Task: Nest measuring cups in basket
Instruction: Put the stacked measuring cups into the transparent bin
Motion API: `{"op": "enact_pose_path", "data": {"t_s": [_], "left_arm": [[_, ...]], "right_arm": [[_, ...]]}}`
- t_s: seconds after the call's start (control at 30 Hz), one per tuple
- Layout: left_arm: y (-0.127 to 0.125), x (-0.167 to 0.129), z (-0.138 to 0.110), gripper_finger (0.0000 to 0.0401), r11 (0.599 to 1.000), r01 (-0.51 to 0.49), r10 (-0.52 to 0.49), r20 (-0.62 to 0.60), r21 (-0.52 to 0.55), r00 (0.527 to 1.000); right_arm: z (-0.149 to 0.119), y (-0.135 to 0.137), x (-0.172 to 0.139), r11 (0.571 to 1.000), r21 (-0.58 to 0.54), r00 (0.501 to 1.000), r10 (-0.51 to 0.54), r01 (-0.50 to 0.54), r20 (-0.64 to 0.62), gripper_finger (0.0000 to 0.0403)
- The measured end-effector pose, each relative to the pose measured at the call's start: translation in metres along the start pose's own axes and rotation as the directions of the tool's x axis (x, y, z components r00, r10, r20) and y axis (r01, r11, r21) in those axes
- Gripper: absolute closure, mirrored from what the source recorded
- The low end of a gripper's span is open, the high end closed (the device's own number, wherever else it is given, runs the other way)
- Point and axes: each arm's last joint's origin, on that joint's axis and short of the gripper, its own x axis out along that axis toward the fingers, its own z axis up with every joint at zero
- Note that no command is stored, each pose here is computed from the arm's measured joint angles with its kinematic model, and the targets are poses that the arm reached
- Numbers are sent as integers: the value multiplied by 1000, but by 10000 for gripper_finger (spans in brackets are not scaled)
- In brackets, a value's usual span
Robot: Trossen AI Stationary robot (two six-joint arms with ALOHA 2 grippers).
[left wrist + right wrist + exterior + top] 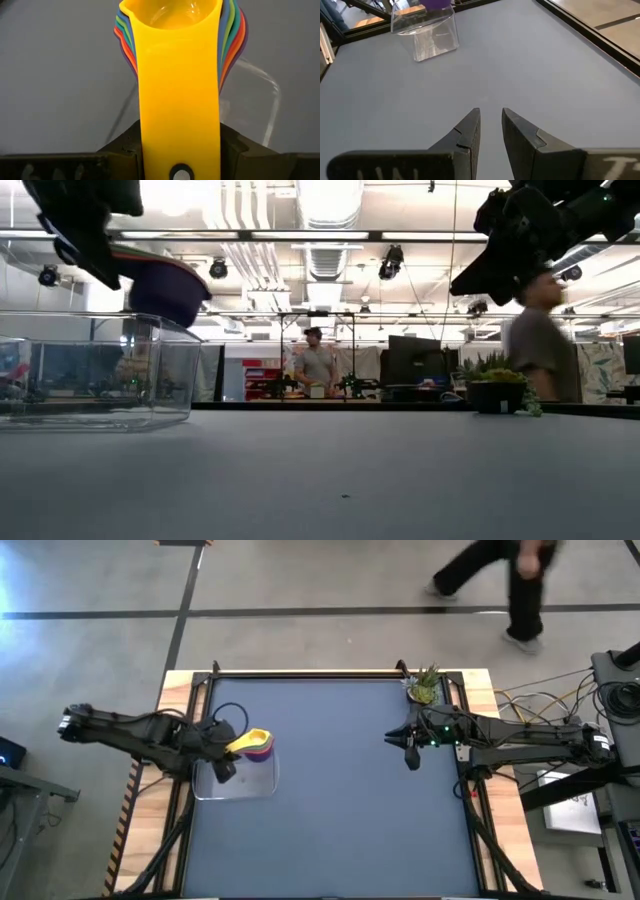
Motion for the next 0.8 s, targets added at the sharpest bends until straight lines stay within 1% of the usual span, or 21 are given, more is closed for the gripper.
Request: {"op": "enact_pose_path", "data": {"t_s": [0.1, 0.2, 0.33, 0.57, 0.73, 0.8], "left_arm": [[-3, -3, -5, 281, 999, 33, -34, -17, -14, 999], [-9, -4, -11, 281, 998, 61, -61, -28, -6, 998], [-18, -3, -18, 281, 997, 72, -72, -44, 3, 996], [-27, 0, -33, 280, 999, 41, -40, -26, 24, 999], [-25, 18, -49, 280, 1000, 0, 0, -63, 1, 998], [-25, 26, -55, 280, 1000, 0, 0, -67, -4, 998]], "right_arm": [[0, 0, 0, 1000, 2, 1000, 0, 0, 0, 335], [-2, 0, 1, 1000, 7, 1000, -1, 1, -8, 335], [-6, -1, 2, 1000, 12, 1000, -3, 3, -20, 335], [-12, -2, 4, 1000, 20, 999, -6, 7, -38, 335], [-13, -2, 4, 1000, 20, 999, -7, 8, -41, 335], [-13, -2, 4, 1000, 20, 999, -6, 7, -38, 335]]}}
